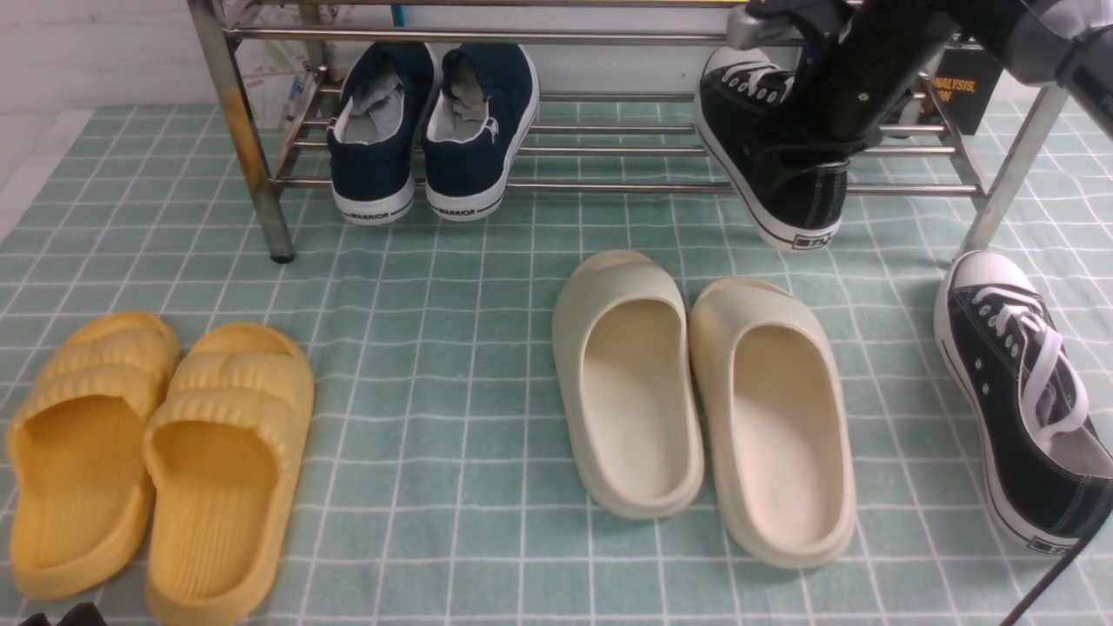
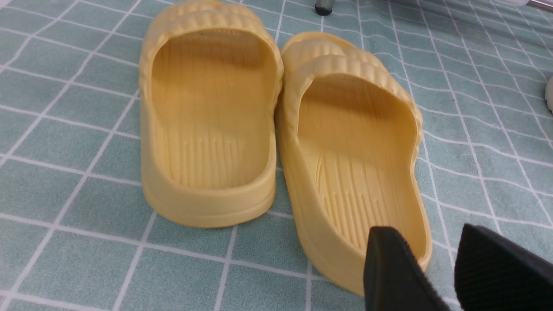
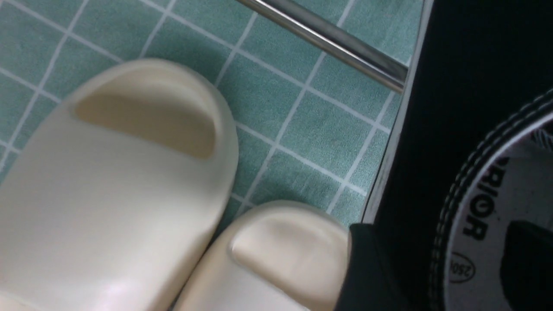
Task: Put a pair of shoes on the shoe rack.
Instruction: Use the right arm to put a shoe into the shoe rack
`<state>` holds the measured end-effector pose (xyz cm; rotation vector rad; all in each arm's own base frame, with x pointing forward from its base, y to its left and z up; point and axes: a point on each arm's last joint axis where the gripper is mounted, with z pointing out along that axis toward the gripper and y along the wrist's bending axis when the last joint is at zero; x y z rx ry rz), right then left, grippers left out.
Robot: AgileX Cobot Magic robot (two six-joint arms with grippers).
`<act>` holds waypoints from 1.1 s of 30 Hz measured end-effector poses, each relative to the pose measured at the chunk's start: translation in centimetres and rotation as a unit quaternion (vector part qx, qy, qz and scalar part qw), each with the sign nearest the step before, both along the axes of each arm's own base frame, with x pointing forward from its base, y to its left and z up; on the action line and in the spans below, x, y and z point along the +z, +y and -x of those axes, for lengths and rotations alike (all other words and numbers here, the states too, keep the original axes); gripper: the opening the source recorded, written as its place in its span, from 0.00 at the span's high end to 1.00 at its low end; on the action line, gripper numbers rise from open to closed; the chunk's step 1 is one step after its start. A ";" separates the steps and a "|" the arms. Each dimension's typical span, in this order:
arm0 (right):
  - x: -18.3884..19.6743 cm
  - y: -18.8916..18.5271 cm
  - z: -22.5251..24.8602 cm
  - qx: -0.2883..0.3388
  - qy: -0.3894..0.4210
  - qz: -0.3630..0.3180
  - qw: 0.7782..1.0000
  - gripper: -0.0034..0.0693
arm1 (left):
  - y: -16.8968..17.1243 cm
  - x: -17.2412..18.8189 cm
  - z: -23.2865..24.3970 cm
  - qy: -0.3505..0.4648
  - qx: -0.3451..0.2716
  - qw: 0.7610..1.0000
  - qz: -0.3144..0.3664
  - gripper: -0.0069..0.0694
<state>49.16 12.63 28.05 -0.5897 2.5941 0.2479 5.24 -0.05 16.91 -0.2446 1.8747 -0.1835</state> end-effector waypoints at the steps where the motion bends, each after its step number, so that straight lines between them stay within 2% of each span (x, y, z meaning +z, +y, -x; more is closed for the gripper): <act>1: 0.1 0.0 0.0 0.000 -0.002 -0.003 1.000 0.35 | 0.0 0.0 0.0 0.000 0.000 1.000 0.000 0.60; 10: 2.7 0.0 0.9 -0.009 -0.019 -0.023 1.000 0.40 | 0.0 0.0 0.0 0.000 0.000 1.000 0.000 0.60; 15: 4.3 -0.3 2.4 -0.019 -0.016 -0.028 0.999 0.47 | 0.0 0.0 0.0 0.000 0.000 1.000 0.000 0.60; 22: 3.6 -1.2 6.4 -0.013 0.046 -0.011 0.999 0.64 | 0.0 0.0 0.0 0.000 0.000 1.000 0.000 0.60; 25: 4.3 -1.7 8.5 -0.004 0.052 -0.005 0.999 0.73 | 0.0 0.0 0.0 0.000 0.000 1.000 0.000 0.60; 26: 4.4 -1.7 8.6 -0.004 0.052 -0.005 0.999 0.73 | 0.0 0.0 0.0 0.000 0.000 1.000 0.000 0.60; 27: 5.0 -1.9 9.7 -0.002 0.050 -0.004 0.999 0.78 | 0.0 0.0 0.0 0.000 0.000 1.000 0.000 0.60; 30: 5.0 -2.2 10.7 -0.001 0.057 -0.001 0.998 0.85 | 0.0 0.0 0.0 0.000 0.000 1.000 0.000 0.60; 31: 4.1 -2.3 10.8 -0.003 0.063 0.003 0.998 0.93 | 0.0 0.0 0.0 0.000 0.000 1.000 0.000 0.60; 33: 2.9 -2.2 10.3 -0.007 0.065 0.005 0.998 0.95 | 0.0 0.0 0.0 0.000 0.000 1.000 0.000 0.60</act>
